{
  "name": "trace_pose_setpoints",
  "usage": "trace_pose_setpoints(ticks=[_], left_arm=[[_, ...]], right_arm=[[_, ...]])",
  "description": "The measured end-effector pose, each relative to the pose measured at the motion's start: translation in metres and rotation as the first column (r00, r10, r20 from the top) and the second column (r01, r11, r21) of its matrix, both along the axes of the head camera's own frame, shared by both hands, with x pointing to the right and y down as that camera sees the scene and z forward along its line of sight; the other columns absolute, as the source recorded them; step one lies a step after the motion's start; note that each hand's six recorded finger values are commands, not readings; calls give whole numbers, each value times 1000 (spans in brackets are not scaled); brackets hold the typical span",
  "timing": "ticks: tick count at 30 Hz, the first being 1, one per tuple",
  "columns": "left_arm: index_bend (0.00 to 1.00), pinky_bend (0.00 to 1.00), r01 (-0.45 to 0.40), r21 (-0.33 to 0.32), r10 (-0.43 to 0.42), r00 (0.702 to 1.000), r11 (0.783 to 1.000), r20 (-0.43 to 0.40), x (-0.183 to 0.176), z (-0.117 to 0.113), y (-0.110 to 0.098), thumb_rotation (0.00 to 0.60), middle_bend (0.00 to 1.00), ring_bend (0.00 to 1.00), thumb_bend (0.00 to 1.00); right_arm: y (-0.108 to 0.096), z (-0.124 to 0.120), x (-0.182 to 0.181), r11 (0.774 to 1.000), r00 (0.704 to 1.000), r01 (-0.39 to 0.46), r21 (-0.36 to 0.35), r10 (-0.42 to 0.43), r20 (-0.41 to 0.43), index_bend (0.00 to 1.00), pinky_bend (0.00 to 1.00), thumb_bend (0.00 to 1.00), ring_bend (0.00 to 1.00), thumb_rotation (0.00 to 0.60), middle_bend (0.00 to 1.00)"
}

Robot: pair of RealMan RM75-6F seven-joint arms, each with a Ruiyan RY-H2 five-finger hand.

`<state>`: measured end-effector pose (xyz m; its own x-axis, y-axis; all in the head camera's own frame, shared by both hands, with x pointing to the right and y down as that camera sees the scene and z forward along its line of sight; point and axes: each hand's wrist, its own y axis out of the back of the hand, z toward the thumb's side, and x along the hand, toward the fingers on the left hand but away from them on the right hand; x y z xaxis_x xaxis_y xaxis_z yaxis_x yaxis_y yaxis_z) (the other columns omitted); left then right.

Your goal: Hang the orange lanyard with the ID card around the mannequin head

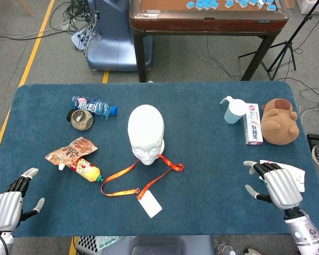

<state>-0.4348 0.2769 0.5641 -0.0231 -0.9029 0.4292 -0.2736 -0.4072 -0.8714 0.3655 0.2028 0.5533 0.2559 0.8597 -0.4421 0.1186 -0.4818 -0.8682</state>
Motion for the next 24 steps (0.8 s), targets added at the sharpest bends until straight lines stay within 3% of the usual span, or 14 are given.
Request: trace_pose_setpoints(ticks=[13, 16, 20, 24], left_arm=[[134, 234, 6, 19, -6, 1000, 1000, 0, -5, -6, 1, 600, 131, 178, 279], [134, 234, 5, 23, -5, 1000, 1000, 0, -5, -7, 1, 600, 131, 178, 279], [134, 234, 3, 27, -3, 1000, 1000, -4, -5, -9, 1, 600, 131, 179, 279], [142, 234, 5, 31, -5, 1000, 1000, -9, -6, -10, 2, 600, 134, 183, 278]], right_arm=[[3, 0, -4, 1000, 1000, 24, -14, -24, 6, 279, 415, 269, 409, 600, 462], [2, 0, -7, 999, 999, 43, -19, -43, 7, 279, 415, 290, 463, 600, 491], [-1, 3, -17, 995, 996, 89, -39, -88, 11, 279, 455, 420, 638, 600, 611], [-3, 10, -28, 987, 990, 138, -82, -136, 25, 279, 704, 643, 786, 600, 750]])
